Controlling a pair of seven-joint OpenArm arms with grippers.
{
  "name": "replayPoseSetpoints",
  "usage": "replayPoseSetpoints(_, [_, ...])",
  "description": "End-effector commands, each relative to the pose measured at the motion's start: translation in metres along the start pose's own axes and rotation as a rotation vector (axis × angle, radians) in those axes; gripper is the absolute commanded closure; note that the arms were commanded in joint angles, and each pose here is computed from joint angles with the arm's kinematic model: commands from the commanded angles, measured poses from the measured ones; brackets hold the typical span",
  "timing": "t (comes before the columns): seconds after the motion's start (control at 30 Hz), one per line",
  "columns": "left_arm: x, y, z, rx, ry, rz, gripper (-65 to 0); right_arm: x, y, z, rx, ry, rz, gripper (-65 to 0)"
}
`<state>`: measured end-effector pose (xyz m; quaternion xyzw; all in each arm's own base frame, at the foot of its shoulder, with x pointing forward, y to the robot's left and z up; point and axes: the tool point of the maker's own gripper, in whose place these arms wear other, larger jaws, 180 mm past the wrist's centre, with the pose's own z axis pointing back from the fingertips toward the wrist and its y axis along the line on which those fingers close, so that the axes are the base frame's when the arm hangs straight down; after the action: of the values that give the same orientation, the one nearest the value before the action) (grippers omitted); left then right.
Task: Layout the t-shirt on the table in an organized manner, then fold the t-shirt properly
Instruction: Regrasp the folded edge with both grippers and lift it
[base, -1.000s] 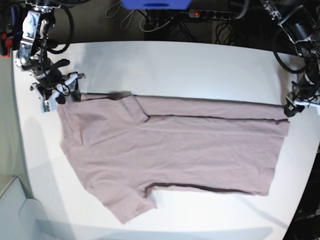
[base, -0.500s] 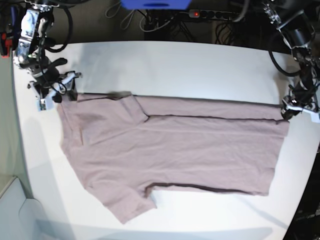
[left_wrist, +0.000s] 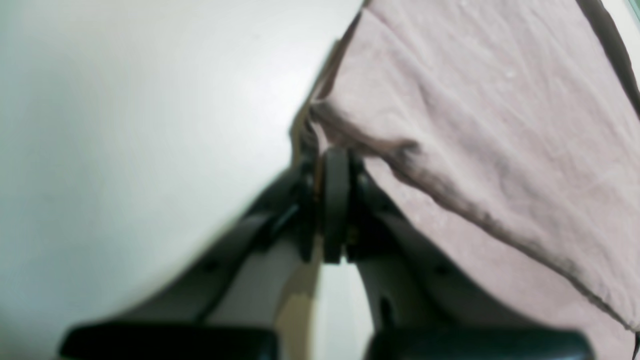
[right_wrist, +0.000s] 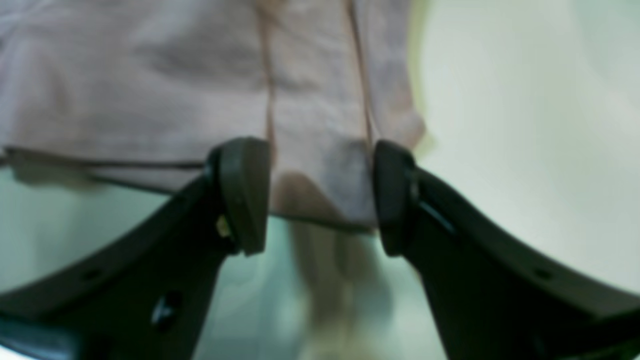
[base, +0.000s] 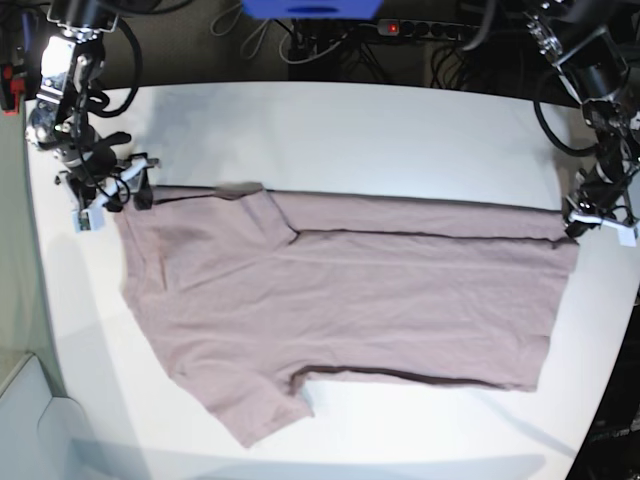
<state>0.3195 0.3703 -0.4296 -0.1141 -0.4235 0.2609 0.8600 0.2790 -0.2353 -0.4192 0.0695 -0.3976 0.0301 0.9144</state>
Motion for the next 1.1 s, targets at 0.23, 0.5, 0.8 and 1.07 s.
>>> replayPoseSetpoints(0.23, [0.011,0.005,0.005,0.017,-0.002,-0.031,-0.1,0.007,-0.007,0.005,-0.009,-0.030,0.004,-8.2])
replayPoseSetpoints(0.5, [0.007,0.005,0.008,0.019,0.046,-0.042,-0.1,0.008,-0.032,0.017,-0.066,-0.050,-0.024,0.0])
replayPoseSetpoints(0.8, [0.045,-0.020,0.052,0.024,-0.012,-0.150,-0.1,0.061,-0.026,0.059,-0.053,-0.189,0.158,0.0])
replayPoseSetpoints(1.07, [0.099,-0.064,0.061,-0.054,-0.137,-0.183,-0.1,0.121,-0.011,0.060,-0.039,-0.298,0.253,0.0])
